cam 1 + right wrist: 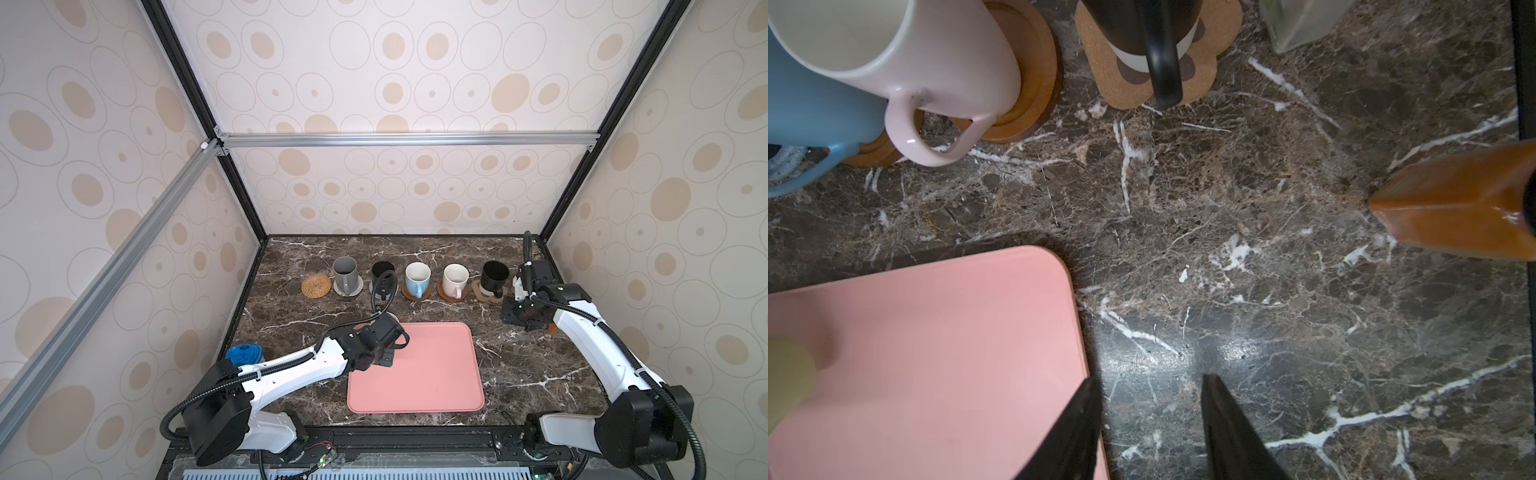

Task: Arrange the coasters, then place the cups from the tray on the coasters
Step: 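Lift the pale-green mug with the left gripper off the pink tray, then carry the pale-green mug with the left gripper toward the woven coaster, then lower the pale-green mug onto the woven coaster beside the grey mug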

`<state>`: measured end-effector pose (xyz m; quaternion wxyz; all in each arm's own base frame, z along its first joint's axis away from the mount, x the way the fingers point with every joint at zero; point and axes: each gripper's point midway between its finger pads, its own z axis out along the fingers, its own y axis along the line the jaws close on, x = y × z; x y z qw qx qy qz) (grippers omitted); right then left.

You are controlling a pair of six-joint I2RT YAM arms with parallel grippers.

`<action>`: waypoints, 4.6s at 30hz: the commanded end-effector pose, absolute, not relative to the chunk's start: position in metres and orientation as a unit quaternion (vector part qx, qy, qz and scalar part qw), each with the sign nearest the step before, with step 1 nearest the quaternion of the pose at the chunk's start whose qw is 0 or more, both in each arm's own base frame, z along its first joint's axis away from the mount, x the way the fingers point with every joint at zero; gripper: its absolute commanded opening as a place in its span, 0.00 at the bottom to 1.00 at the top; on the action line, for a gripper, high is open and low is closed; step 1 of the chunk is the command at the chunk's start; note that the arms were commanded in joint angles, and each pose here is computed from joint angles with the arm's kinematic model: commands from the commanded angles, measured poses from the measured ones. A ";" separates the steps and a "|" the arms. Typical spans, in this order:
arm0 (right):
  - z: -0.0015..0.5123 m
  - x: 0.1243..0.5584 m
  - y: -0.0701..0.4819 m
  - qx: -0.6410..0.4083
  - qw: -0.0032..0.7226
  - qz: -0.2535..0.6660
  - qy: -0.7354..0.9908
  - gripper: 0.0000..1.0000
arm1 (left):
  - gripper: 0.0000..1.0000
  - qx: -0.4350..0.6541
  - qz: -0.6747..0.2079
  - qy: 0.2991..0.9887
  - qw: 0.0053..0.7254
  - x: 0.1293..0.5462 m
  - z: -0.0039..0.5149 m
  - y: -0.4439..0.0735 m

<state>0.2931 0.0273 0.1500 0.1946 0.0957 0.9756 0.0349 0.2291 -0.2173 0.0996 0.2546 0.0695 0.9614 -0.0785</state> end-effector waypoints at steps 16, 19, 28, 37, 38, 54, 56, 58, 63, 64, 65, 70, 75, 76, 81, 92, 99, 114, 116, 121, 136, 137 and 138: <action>0.156 0.290 0.023 0.106 0.190 0.030 0.976 0.43 | 0.13 -0.004 -0.079 0.939 0.334 0.276 0.140 -0.163; 0.156 0.289 0.023 0.107 0.190 0.030 0.975 0.43 | 0.13 -0.012 -0.077 0.938 0.338 0.281 0.142 -0.156; 0.155 0.289 0.023 0.111 0.186 0.029 0.976 0.43 | 0.12 -0.032 -0.066 0.934 0.349 0.292 0.146 -0.131; 0.157 0.287 0.020 0.119 0.186 0.023 0.975 0.43 | 0.12 -0.040 -0.059 0.933 0.353 0.305 0.147 -0.113; 0.158 0.286 0.020 0.119 0.185 0.022 0.975 0.43 | 0.12 -0.043 -0.060 0.932 0.354 0.307 0.148 -0.111; 0.162 0.286 0.017 0.132 0.185 0.014 0.974 0.43 | 0.11 -0.063 -0.032 0.929 0.363 0.338 0.151 -0.062; 0.163 0.286 0.016 0.132 0.186 0.014 0.974 0.43 | 0.11 -0.066 -0.029 0.928 0.365 0.342 0.153 -0.056; 0.164 0.286 0.016 0.131 0.186 0.012 0.974 0.43 | 0.11 -0.068 -0.024 0.927 0.369 0.347 0.155 -0.049; 0.167 0.287 0.016 0.128 0.188 0.012 0.974 0.43 | 0.11 -0.075 -0.013 0.924 0.374 0.358 0.156 -0.034; 0.167 0.286 0.016 0.127 0.188 0.012 0.974 0.43 | 0.11 -0.075 -0.008 0.924 0.375 0.361 0.157 -0.031; 0.167 0.286 0.016 0.127 0.189 0.012 0.974 0.43 | 0.11 -0.076 -0.008 0.923 0.377 0.364 0.157 -0.029; 0.166 0.284 0.016 0.123 0.185 0.011 0.975 0.43 | 0.11 -0.071 -0.010 0.920 0.384 0.377 0.158 -0.021; 0.166 0.282 0.016 0.122 0.185 0.013 0.975 0.43 | 0.11 -0.061 -0.003 0.915 0.399 0.394 0.164 -0.013; 0.165 0.281 0.016 0.123 0.183 0.013 0.975 0.43 | 0.11 -0.055 -0.003 0.915 0.400 0.398 0.164 -0.013; 0.166 0.279 0.017 0.123 0.185 0.016 0.975 0.43 | 0.11 -0.026 0.009 0.919 0.393 0.415 0.164 -0.012; 0.169 0.275 0.016 0.125 0.187 0.014 0.974 0.43 | 0.10 0.000 0.006 0.914 0.406 0.450 0.169 -0.006; 0.172 0.272 0.014 0.126 0.190 0.009 0.974 0.43 | 0.10 0.011 0.010 0.921 0.389 0.461 0.156 0.000; 0.170 0.268 0.013 0.131 0.187 0.008 0.973 0.43 | 0.10 0.011 -0.004 0.927 0.375 0.468 0.141 0.014; 0.169 0.268 0.012 0.132 0.186 0.007 0.974 0.43 | 0.10 0.014 -0.005 0.930 0.369 0.467 0.136 0.014; 0.169 0.267 0.012 0.133 0.185 0.007 0.974 0.43 | 0.10 0.015 -0.006 0.932 0.362 0.467 0.130 0.016; 0.168 0.267 0.013 0.133 0.183 0.007 0.974 0.43 | 0.10 0.010 -0.011 0.935 0.354 0.472 0.125 0.019; 0.168 0.267 0.012 0.134 0.183 0.007 0.974 0.43 | 0.10 0.011 -0.012 0.935 0.353 0.472 0.124 0.019; 0.168 0.267 0.012 0.134 0.183 0.007 0.974 0.43 | 0.10 0.012 -0.012 0.936 0.352 0.472 0.122 0.019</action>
